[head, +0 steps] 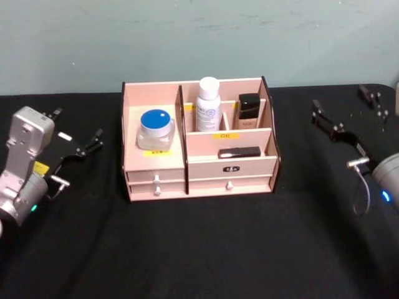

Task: Pick up the facial cleanser and watermelon frost from the table and place them into the tiered storage box.

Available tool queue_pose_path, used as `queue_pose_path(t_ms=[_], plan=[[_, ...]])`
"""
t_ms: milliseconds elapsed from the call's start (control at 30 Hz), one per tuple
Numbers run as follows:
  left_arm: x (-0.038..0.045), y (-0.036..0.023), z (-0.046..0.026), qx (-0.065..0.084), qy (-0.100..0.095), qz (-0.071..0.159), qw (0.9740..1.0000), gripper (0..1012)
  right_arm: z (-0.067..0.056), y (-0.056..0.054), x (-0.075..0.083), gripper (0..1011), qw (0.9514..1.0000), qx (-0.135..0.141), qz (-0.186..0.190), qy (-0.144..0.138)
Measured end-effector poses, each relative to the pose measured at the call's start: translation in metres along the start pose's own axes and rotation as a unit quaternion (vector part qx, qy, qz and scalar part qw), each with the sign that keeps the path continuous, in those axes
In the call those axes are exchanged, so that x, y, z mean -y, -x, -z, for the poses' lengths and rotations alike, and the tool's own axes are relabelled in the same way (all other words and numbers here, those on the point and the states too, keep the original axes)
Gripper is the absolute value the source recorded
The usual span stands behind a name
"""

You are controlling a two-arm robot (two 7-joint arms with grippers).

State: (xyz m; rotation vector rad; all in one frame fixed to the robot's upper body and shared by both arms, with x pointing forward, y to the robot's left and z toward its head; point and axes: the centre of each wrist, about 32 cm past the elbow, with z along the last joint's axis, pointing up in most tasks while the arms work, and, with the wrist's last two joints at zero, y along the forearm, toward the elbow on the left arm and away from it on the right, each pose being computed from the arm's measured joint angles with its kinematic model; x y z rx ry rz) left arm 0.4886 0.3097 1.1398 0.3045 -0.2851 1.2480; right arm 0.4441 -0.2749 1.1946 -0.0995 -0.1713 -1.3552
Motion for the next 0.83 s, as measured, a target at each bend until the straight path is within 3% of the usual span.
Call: queue_pose_path(t_ms=[100, 833], plan=[[0.0, 0.0, 0.0, 0.0, 0.0, 0.0, 1.0, 1010, 0.0114, -0.0023, -0.0013, 1003, 0.9997, -0.02, -0.006, 0.015], [0.0, 0.0, 0.0, 0.0, 0.0, 0.0, 1.0, 1010, 0.0065, -0.0016, -0.0006, 1002, 0.9999, -0.013, -0.004, 0.009]])
